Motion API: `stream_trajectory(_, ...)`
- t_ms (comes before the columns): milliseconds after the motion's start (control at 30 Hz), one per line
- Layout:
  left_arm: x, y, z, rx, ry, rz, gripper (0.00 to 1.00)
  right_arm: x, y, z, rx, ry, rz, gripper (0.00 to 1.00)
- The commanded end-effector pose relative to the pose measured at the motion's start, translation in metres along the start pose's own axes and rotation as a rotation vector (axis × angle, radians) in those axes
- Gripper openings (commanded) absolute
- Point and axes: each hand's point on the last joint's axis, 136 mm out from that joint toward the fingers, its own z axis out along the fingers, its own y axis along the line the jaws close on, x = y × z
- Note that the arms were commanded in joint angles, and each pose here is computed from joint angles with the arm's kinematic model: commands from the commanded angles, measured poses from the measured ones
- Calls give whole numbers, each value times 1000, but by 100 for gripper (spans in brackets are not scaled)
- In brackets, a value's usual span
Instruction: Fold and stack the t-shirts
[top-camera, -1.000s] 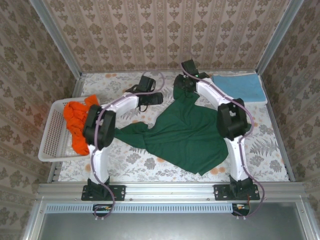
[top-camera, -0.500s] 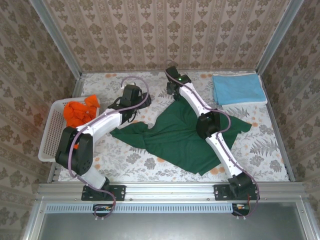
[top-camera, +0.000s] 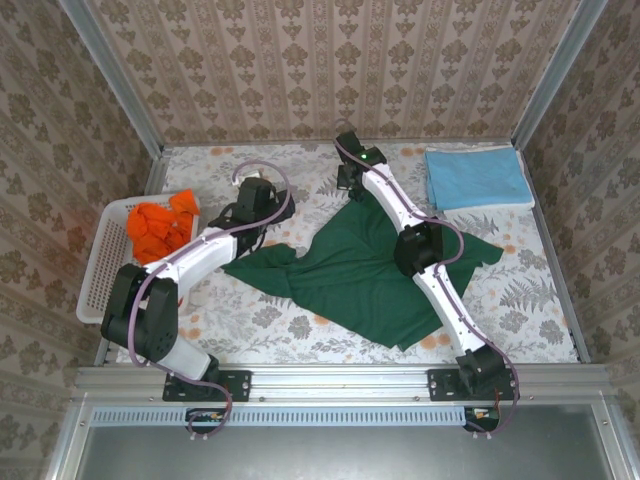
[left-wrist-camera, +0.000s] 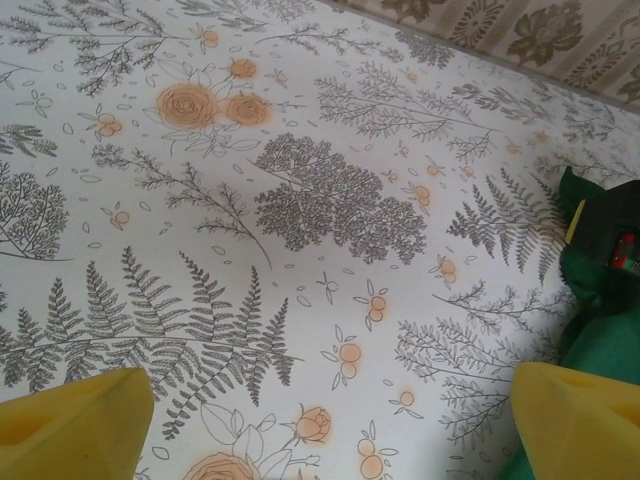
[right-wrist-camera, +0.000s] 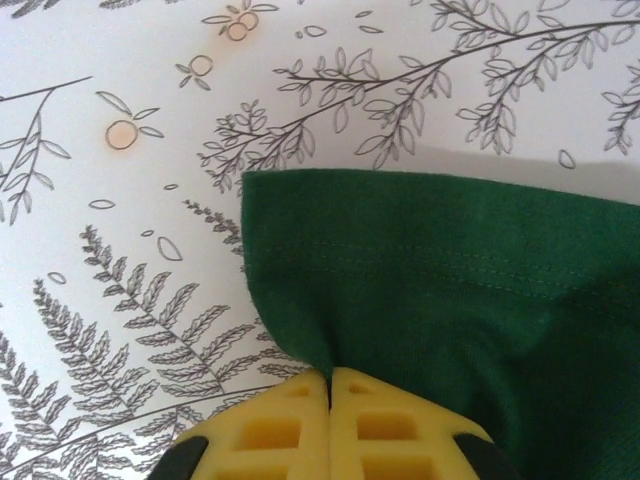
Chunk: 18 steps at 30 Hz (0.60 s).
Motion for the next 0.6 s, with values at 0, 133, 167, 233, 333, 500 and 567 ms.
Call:
stream_trajectory(0,-13,2,-8,33,-31,-31,93,29,18,-5,-59,111,-26,0)
stream_trajectory(133,-16,3,-1,92,8,-31,93,-8,61,-67,-239,3,-11,0)
stream_trajectory(167,-15,-1,1,118,20,-24,92,-17,70,-84,-284,-27,3,0)
stream_trajectory(233,-13,-10,5,172,44,-9,91,-41,89,-131,-401,-100,35,0)
stream_trajectory(333,-16,-27,5,268,46,14,90,-62,106,-183,-537,-154,77,0)
stream_trajectory(500,-35,-61,1,421,27,80,92,-73,113,-224,-630,-167,111,0)
stream_trajectory(567,-42,-73,3,493,31,80,92,-73,114,-232,-653,-157,127,0)
